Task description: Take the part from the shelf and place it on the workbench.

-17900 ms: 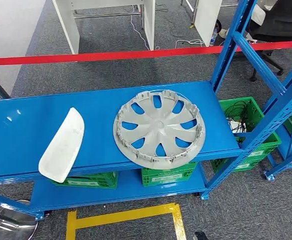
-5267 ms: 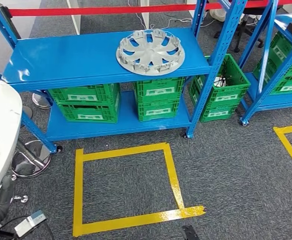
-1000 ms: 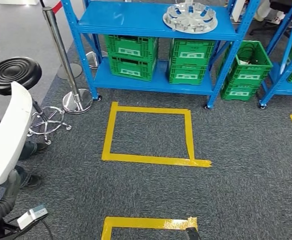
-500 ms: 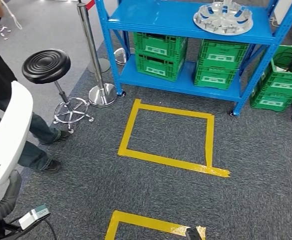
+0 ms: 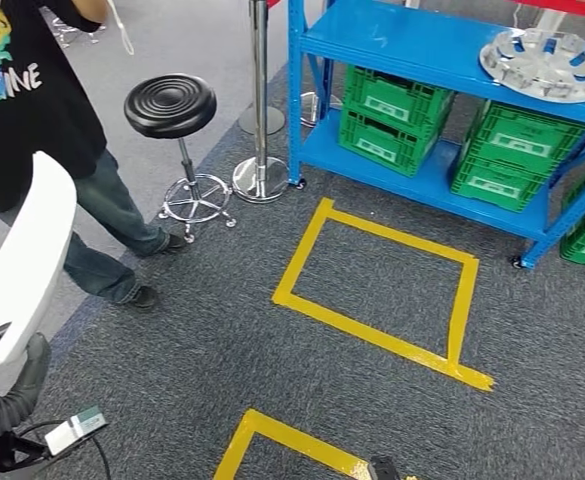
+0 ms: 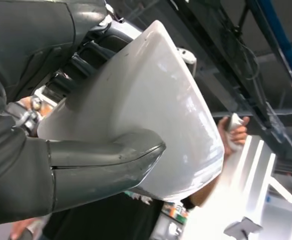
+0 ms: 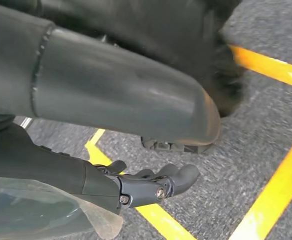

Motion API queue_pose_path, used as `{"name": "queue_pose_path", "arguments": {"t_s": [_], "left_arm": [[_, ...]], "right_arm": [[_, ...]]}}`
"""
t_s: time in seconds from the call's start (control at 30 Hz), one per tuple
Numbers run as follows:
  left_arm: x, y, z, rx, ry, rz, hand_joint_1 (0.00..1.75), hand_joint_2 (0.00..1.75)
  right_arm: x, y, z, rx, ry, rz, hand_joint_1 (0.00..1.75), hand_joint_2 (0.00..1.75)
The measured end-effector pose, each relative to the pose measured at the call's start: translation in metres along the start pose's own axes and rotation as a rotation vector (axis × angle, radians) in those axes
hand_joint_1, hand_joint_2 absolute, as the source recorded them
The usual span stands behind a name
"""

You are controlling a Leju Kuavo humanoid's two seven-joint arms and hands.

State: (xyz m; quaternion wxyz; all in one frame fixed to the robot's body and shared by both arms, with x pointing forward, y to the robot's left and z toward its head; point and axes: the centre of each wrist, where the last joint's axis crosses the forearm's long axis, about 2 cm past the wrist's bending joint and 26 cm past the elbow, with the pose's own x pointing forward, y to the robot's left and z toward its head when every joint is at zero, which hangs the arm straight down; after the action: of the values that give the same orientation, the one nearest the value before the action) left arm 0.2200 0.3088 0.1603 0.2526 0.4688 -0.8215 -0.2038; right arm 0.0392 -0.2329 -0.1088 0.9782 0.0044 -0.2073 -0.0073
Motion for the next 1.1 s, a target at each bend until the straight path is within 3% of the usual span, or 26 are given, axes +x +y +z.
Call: {"name": "queue_pose_path", "arguments": {"t_s": [1.1], "left_arm": [[0.03,-0.03,-0.015,0.047,0.023,0.123,1.75,1.75]], "right_arm": [[-0.009,-0.001,0.003,-0.054,0.01,-0.022,0.0,0.0]]}}
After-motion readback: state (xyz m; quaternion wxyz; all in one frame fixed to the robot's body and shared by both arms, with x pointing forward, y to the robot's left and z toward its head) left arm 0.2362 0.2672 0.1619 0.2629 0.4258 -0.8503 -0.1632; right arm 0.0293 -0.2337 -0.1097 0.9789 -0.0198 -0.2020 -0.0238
